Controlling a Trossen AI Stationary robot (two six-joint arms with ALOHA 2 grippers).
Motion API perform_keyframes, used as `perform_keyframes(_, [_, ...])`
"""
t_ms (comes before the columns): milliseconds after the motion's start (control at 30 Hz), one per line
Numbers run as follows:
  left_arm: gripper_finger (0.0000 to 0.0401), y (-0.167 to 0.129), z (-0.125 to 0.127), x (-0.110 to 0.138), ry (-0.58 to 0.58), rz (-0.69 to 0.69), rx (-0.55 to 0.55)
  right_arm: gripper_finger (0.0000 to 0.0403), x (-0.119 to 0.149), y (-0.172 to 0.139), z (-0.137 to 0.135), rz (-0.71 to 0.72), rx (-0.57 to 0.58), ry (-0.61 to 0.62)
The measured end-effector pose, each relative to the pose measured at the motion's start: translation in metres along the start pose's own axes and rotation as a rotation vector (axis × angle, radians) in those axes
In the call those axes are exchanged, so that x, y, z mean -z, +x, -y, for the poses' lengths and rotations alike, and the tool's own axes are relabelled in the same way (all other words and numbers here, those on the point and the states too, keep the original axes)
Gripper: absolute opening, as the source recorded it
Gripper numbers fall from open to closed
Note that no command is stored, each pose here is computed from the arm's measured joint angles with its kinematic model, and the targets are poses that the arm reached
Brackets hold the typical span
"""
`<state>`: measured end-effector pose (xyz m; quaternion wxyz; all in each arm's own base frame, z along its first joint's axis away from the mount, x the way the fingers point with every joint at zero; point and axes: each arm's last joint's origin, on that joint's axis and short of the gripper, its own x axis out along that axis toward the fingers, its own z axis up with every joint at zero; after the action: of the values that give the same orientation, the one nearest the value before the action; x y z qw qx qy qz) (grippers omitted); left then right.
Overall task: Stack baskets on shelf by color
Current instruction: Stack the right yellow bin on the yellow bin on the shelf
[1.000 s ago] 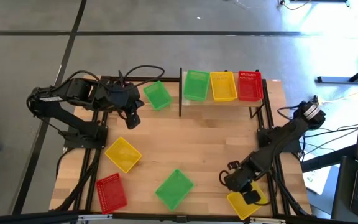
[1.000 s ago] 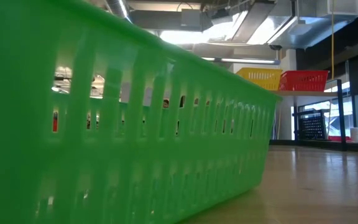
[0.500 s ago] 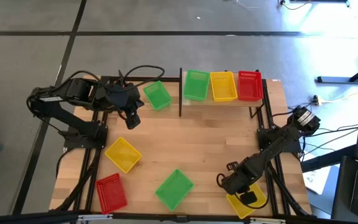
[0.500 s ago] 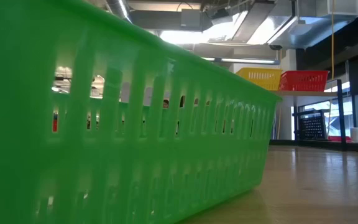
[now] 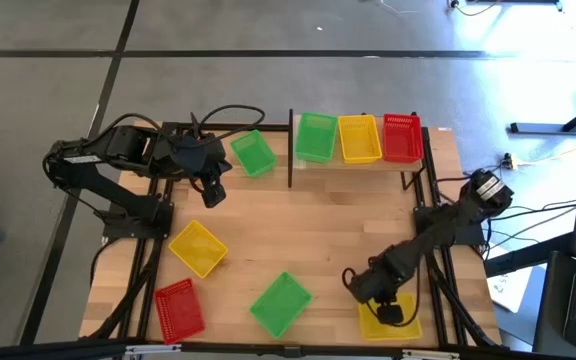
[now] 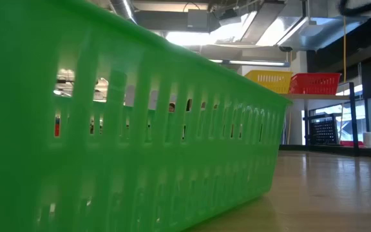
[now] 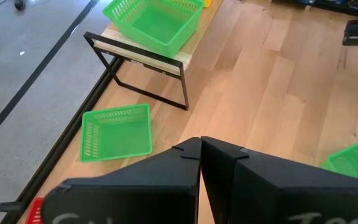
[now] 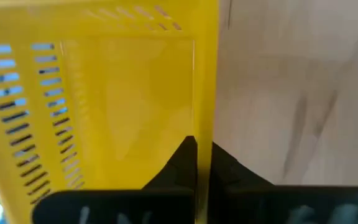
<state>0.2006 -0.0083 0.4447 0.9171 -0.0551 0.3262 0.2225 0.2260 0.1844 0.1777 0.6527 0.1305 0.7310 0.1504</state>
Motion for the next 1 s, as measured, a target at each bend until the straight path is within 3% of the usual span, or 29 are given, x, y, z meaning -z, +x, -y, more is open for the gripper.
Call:
perform_keyframes(233, [0.0001,0.0,0.0,0.0,0.039,0.0,0.0,0.0001,-0.017,-0.049,-0.006,0.038,0.001,0.164])
perform_keyframes(400, [0.0001,0.0,0.0,0.0,0.051,0.0,0.0,0.0,-0.016,-0.089,-0.012,0.034,0.092,0.299])
perform_keyframes(500, [0.0001,-0.001,0.002,0.001,0.104,0.0,0.013,0.0,-0.017,-0.117,-0.015,0.101,0.155,0.381])
perform_keyframes(733, [0.0001,-0.004,0.009,0.003,0.248,-0.011,0.102,0.0,-0.011,-0.172,-0.006,0.219,0.285,0.726])
perform_keyframes(1000, [0.0001,-0.004,0.009,0.003,0.252,-0.01,0.109,0.0,-0.021,-0.225,0.02,0.569,0.303,1.016])
